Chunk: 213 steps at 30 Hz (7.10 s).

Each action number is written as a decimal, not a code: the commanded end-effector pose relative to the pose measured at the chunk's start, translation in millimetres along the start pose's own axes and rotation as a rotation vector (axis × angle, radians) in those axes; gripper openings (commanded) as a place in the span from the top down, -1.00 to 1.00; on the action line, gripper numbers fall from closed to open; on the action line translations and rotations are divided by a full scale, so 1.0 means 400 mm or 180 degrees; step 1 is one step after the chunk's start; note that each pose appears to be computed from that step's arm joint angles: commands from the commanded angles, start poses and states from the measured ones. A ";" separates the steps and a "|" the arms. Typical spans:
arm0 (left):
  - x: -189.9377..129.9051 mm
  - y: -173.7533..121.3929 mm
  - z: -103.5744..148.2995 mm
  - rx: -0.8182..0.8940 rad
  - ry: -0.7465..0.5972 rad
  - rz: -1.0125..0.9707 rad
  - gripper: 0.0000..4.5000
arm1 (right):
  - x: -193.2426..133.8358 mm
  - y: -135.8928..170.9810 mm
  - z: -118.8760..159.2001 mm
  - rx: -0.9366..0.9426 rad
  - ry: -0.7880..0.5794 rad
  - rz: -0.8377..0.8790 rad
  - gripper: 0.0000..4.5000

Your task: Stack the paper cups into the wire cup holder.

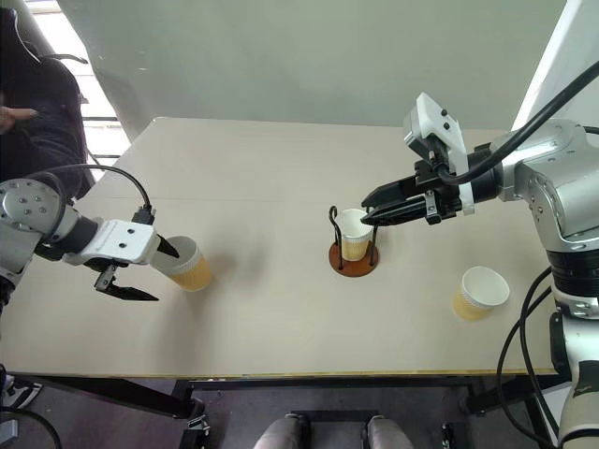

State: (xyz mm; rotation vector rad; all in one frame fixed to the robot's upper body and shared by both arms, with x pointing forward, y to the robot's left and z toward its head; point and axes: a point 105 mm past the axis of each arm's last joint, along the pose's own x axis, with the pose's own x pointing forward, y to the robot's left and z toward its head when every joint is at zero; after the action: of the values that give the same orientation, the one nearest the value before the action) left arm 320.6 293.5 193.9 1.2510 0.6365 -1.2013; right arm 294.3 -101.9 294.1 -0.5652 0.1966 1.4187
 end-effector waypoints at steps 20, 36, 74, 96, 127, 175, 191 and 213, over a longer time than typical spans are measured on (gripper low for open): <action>-0.020 0.031 0.043 0.0115 -0.0196 0.0113 0.99 | -0.039 -0.050 -0.044 -0.0454 -0.0306 -0.0266 0.44; -0.062 0.119 0.127 0.0200 -0.0620 0.0449 0.99 | -0.060 -0.068 -0.109 -0.0456 -0.0135 -0.0364 0.44; -0.163 0.296 0.406 0.0973 -0.1135 0.0841 1.00 | -0.103 -0.073 -0.197 -0.0409 0.0438 -0.0346 -0.99; -0.105 0.303 0.605 0.1732 -0.1313 0.0480 1.00 | -0.117 -0.057 -0.199 -0.0353 0.0548 -0.0237 -0.99; -0.022 0.266 0.635 0.2048 -0.1364 0.0167 1.00 | -0.118 -0.048 -0.197 -0.0305 0.0570 -0.0213 -0.99; 0.025 0.289 0.650 0.2014 -0.1278 0.0221 1.00 | -0.114 -0.038 -0.192 -0.0241 0.0546 -0.0219 -0.99; 0.022 0.289 0.645 0.1961 -0.1208 0.0177 -0.98 | -0.116 -0.037 -0.194 -0.0231 0.0560 -0.0219 -1.00; -0.154 0.313 0.637 0.0355 -0.2890 0.0265 -0.98 | -0.207 -0.028 -0.223 0.0078 0.0713 -0.0596 -1.00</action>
State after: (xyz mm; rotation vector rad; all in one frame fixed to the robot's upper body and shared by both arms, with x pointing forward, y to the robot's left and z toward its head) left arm 371.5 63.6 349.7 0.7486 -0.1262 -1.5053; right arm 313.0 -212.9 237.1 -0.6679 0.3965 1.2117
